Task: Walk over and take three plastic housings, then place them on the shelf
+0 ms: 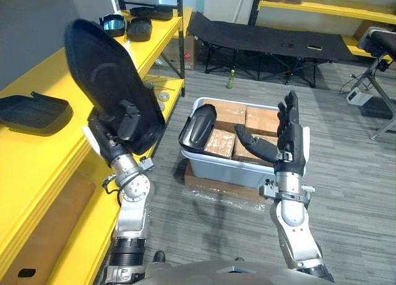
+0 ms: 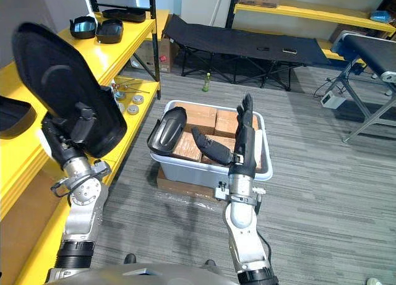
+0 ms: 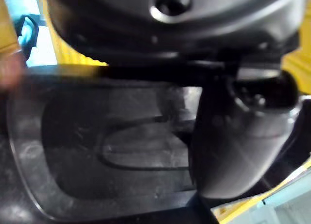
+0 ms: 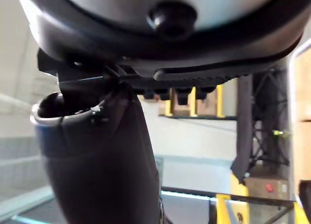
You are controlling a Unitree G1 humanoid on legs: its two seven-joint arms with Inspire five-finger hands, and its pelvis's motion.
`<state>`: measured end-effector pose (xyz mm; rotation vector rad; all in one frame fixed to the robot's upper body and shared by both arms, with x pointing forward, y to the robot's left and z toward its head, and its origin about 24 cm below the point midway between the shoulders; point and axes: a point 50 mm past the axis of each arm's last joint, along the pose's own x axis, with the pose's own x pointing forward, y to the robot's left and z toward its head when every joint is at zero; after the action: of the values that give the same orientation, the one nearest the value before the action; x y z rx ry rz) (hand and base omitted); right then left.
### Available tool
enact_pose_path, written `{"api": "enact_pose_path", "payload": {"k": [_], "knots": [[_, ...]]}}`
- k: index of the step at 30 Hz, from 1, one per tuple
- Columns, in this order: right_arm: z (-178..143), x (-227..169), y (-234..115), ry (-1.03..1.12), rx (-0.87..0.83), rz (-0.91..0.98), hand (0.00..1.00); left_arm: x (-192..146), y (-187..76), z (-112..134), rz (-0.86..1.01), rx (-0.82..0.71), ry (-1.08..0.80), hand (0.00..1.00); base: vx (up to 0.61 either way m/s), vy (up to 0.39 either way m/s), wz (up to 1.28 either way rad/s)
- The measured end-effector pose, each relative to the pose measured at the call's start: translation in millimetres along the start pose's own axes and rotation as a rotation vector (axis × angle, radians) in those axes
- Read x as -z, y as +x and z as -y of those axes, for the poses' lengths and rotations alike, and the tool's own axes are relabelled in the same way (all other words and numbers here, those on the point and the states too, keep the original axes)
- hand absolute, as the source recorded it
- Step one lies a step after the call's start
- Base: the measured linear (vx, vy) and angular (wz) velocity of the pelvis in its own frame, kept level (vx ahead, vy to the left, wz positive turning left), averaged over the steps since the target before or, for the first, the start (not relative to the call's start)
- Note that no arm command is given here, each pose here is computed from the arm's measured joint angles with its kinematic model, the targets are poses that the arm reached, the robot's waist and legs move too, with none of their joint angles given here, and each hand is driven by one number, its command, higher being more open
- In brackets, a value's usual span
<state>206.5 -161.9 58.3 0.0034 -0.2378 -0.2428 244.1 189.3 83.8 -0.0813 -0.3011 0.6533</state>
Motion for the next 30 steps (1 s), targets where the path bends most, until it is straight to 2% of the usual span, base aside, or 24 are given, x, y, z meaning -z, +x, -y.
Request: {"api": "enact_pose_path", "payload": {"k": [5,10,13,17,24,30], "knots": [[14.9,19.6,-15.8,0.112,0.031,-0.169,1.00,-21.9,-21.1,-7.6,0.042,0.172,-0.279,0.00,0.00,0.000,0.00],[17.0,33.0,-22.1,0.148,-0.089,-0.265,1.00,-29.3,-32.1,-12.0,0.054,0.290,-0.362,0.00,0.00,0.000,0.01],[14.9,31.0,-18.0,0.196,-0.122,-0.253,1.00,-30.1,-34.2,-24.5,0.069,0.313,-0.328,0.00,-0.03,-0.003,0.17],[7.9,29.3,-4.9,0.156,-0.179,-0.239,1.00,-38.5,-30.5,-36.4,0.119,0.316,-0.300,0.00,-0.01,-0.004,0.34],[-30.0,32.6,10.8,0.087,-0.337,-0.242,1.00,-63.4,-34.1,-63.8,0.236,0.310,-0.278,0.00,0.01,-0.021,0.43],[-40.5,28.4,17.3,0.077,-0.386,-0.214,1.00,-60.7,-39.8,-73.8,0.217,0.351,-0.258,0.00,0.01,-0.004,0.10]]}}
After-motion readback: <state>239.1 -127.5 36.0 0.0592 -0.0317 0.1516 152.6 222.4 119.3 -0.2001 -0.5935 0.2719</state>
